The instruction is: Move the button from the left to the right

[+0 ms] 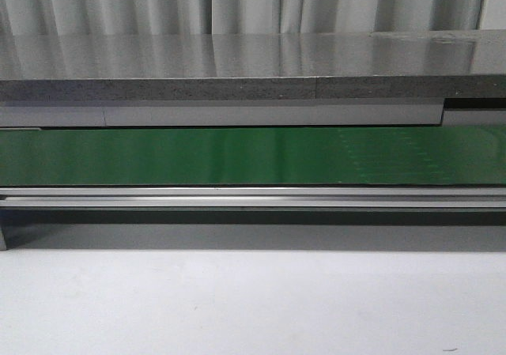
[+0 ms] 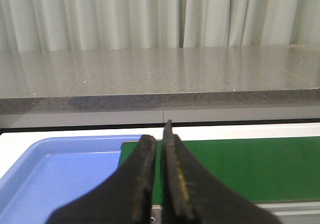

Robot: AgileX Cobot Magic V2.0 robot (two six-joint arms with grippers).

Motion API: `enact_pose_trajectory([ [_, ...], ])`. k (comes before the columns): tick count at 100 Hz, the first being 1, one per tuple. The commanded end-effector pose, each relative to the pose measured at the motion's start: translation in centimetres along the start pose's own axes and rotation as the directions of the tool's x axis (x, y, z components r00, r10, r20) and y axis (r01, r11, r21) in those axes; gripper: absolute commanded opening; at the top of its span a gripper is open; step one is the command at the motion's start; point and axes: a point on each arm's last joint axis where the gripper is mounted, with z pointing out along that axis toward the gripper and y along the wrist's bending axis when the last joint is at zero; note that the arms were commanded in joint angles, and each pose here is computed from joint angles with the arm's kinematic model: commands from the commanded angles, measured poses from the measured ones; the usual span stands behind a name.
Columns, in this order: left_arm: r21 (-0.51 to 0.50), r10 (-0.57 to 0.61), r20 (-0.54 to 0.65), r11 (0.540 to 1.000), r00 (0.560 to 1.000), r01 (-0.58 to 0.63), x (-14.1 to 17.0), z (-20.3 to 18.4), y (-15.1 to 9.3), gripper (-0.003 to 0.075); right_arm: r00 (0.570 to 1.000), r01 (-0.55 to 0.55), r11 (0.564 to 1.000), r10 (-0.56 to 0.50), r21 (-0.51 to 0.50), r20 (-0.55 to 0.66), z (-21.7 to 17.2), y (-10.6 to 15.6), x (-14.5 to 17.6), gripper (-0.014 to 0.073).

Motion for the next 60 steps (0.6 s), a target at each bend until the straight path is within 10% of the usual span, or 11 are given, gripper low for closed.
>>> enact_pose_trajectory([
  [1, 0.011, -0.033, 0.109, 0.999, 0.993, 0.032, -0.7, -0.5, -0.1, 0.0005, 0.995, 0.009, 1.000, -0.008, -0.003, 0.102, -0.2, 0.0, -0.9, -0.0068],
  [60, 0.014, -0.056, 0.092, 0.998, 0.994, 0.055, 3.6, -1.1, -0.4, 0.0005, 0.995, 0.009, 1.000, -0.008, -0.003, 0.102, -0.2, 0.0, -0.9, -0.0068],
])
